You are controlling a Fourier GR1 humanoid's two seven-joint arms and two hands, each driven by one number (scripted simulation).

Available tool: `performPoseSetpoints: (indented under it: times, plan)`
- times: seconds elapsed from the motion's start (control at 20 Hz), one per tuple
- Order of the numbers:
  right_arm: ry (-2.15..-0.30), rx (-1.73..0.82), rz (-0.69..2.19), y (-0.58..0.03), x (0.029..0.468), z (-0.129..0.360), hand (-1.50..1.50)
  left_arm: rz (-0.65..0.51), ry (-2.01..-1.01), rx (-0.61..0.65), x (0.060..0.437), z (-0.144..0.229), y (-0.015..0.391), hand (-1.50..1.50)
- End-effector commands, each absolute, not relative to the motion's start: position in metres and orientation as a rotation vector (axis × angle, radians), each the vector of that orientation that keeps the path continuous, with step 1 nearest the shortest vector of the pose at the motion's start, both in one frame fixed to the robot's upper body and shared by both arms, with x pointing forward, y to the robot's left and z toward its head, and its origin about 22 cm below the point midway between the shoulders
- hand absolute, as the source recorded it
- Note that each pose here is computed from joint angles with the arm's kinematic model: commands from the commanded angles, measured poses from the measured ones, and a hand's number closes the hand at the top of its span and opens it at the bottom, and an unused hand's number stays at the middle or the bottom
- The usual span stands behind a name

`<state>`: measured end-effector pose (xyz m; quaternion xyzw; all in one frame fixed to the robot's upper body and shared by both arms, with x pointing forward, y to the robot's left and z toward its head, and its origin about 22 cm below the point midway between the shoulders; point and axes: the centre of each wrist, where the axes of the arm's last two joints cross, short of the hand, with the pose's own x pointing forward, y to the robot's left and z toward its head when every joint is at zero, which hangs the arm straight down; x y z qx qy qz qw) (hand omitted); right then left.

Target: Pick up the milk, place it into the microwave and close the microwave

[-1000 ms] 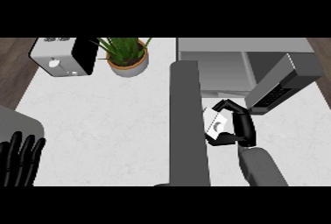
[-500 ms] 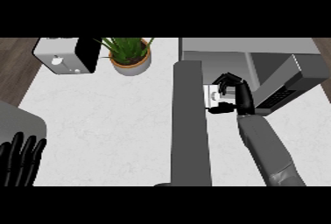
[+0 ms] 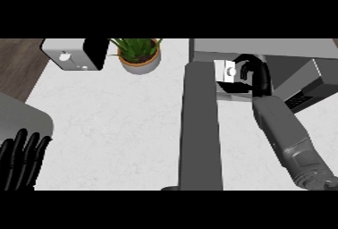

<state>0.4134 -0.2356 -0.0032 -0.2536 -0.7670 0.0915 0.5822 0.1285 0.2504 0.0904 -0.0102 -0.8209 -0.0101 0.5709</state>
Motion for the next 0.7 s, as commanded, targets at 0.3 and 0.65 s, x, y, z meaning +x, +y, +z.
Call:
performPoseSetpoints:
  times: [0.3,0.65]
  plan:
    - [-1.785,-0.909,0.42,-0.24,0.427,0.013,-1.5,-0.062,-1.921,0.001,0.132,0.087,0.256,-1.5]
    - [-1.761,-0.804,0.528,-0.218,0.432,0.017,-1.5,-0.095,-1.927,0.006,0.142,0.085,0.251,-1.5]
